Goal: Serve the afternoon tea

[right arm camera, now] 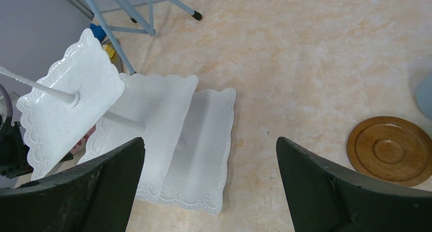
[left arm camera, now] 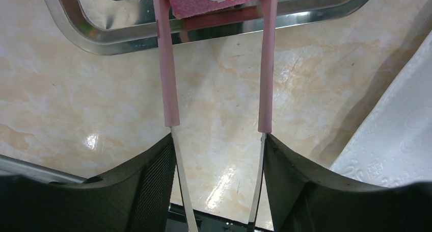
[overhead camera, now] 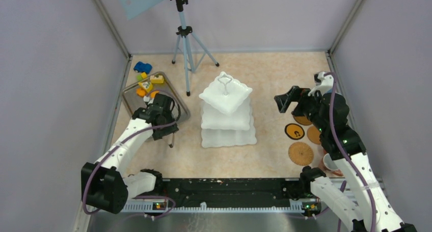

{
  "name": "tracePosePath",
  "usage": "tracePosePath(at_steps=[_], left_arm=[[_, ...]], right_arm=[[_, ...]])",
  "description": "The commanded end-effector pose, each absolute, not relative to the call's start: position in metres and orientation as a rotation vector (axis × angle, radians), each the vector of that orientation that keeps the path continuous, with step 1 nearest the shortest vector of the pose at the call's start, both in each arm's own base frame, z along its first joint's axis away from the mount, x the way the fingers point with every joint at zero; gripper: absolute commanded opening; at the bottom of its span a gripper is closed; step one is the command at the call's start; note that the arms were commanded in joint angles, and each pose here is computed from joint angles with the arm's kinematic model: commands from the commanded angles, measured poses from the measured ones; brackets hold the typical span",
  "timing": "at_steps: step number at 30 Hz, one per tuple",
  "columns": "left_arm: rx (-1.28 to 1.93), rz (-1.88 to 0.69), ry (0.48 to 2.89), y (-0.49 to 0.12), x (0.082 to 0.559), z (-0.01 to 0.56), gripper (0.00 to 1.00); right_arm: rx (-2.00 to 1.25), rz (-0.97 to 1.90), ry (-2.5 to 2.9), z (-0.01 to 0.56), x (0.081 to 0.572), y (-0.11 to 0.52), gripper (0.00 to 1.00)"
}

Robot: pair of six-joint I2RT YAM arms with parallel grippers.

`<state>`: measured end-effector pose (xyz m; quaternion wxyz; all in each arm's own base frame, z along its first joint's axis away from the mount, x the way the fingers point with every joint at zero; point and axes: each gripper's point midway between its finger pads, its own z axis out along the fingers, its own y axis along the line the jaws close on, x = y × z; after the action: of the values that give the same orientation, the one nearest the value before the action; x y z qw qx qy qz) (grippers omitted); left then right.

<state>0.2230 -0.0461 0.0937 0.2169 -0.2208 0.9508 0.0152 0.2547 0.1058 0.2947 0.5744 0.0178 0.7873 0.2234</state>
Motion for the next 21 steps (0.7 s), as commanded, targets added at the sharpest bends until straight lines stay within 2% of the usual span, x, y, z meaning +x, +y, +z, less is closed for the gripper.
tracePosePath(at_steps=[1,6,12,16,21], left_arm=[[-0.617,0.037,2.584,-0.044,0.233,0.097,0.63],[-0.578,0.033,2.579,-0.042,0.230,0.112,0.54],[-0.448,-0.053,2.625,-0.054,0.224,0.142,0.51],[-0.294,-0.294,2.666,-0.090,0.211,0.148,0.49],[-0.145,-0.321,2.678,-0.127,0.189,0.146,0.48]], right_arm=[[0.027,0.543,1.800,0.309,0.252,0.108,0.99],[0.027,0.548,1.798,0.310,0.252,0.109,0.99],[0.032,0.539,1.797,0.309,0.253,0.107,0.99],[0.033,0.530,1.801,0.307,0.255,0.107,0.99],[0.037,0.522,1.805,0.306,0.256,0.106,0.99]])
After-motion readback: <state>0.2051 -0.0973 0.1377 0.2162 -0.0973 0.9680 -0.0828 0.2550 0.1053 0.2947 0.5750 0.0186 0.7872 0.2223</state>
